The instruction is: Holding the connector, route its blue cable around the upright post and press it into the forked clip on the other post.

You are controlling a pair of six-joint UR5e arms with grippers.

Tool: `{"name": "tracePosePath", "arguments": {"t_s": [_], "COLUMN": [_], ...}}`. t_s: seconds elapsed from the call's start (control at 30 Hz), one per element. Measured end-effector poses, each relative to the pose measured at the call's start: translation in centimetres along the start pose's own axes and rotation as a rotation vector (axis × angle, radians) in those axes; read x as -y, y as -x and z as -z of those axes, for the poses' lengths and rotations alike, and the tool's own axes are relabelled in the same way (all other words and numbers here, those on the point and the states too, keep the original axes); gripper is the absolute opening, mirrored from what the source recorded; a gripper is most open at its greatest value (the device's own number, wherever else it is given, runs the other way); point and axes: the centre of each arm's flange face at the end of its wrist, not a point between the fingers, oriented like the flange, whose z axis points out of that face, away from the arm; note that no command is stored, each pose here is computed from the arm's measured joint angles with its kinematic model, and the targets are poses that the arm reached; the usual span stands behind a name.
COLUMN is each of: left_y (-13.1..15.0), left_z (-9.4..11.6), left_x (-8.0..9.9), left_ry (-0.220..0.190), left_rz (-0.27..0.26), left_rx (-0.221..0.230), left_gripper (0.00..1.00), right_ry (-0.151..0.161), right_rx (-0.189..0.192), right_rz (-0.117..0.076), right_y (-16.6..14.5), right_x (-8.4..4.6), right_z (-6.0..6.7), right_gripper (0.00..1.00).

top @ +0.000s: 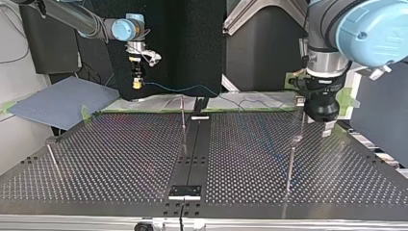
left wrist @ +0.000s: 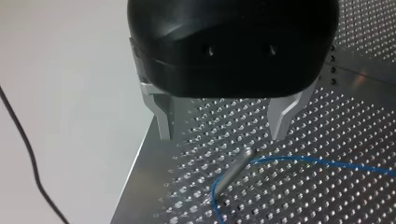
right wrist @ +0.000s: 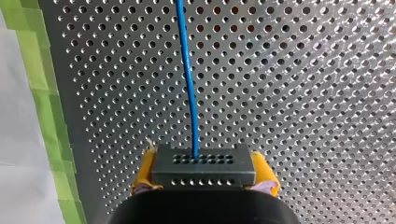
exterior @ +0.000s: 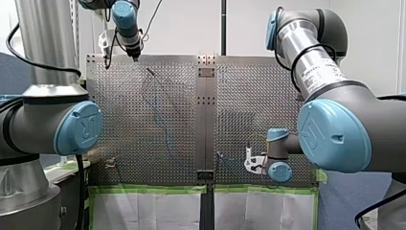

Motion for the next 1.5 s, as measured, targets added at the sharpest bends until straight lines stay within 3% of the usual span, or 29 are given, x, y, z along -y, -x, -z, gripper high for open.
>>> {"name": "tracePosePath", "arguments": {"t_s": [0.13, 0.3, 0.47, 0.9, 1.1, 1.5], "left_y": [-1.4, -3.0, -5.2, -13.3, -14.2, -14.4], "left_z": [-0.3, -0.5, -0.9, -2.5, -3.3, -5.0], "left_x": [0.2, 0.1, 0.2, 1.6, 3.4, 8.8], "left_ry": [-0.032, -0.044, -0.046, -0.051, -0.056, -0.070], "left_rz": [0.019, -0.005, -0.055, -0.212, -0.264, -0.344], "left_rx": [-0.008, -0.006, -0.015, -0.097, -0.070, 0.033], "left_gripper": [1.00, 1.00, 1.00, 1.00, 1.00, 1.00], "right_ry": [0.000, -0.002, -0.005, -0.010, -0.010, -0.011], "right_rx": [0.003, 0.005, 0.002, 0.012, 0.010, 0.005], "right_rz": [-0.001, -0.005, -0.020, -0.033, -0.041, -0.052], "right_y": [0.0, 0.0, 0.0, 0.1, 0.1, 0.0], "right_x": [0.1, 0.1, 0.2, 0.3, 0.4, 0.3], "right_z": [0.0, 0.1, 0.1, 0.2, 0.2, 0.1], "right_gripper": [0.00, 0.00, 0.00, 0.00, 0.00, 0.00]}}
